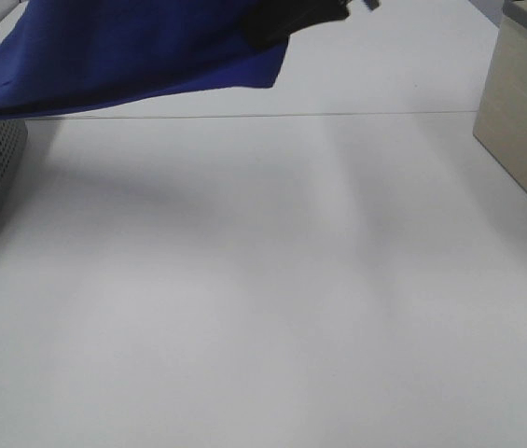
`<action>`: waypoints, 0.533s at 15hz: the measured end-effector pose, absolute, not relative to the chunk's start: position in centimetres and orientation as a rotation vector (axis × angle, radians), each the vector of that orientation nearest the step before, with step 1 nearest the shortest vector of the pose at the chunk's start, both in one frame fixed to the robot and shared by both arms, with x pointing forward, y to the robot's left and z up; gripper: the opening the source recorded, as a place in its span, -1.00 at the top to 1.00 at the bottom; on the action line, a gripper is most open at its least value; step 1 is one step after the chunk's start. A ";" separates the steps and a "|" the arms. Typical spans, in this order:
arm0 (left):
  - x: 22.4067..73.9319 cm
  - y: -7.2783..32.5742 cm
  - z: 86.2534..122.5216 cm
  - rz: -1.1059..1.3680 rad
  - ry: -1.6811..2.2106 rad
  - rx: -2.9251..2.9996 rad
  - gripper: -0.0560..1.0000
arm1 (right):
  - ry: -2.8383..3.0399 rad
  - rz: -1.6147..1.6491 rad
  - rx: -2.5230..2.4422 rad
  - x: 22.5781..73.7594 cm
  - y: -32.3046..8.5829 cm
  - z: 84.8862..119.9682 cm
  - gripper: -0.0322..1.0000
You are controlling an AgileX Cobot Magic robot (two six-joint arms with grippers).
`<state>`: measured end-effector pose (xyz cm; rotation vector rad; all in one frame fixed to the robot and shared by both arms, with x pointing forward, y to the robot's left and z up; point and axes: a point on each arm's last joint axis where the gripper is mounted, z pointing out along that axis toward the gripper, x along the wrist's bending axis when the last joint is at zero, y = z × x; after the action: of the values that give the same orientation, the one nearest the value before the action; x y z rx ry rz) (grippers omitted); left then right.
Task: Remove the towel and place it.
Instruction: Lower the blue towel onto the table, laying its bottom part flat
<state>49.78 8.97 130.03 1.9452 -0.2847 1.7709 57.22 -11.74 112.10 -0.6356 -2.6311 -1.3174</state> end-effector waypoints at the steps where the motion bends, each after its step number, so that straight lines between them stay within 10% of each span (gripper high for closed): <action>1: 50.6 9.1 130.2 1.779 -0.220 1.881 0.89 | -2.775 -1.230 -0.759 57.2 -12.9 114.5 0.90; 8: 56.0 11.8 130.1 1.715 0.081 1.565 0.89 | -3.254 -1.395 -1.171 58.5 -16.5 124.4 0.90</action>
<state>55.97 11.75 130.09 1.5648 0.0806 1.7153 58.53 -16.49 124.35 -1.1712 -3.2537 -1.3950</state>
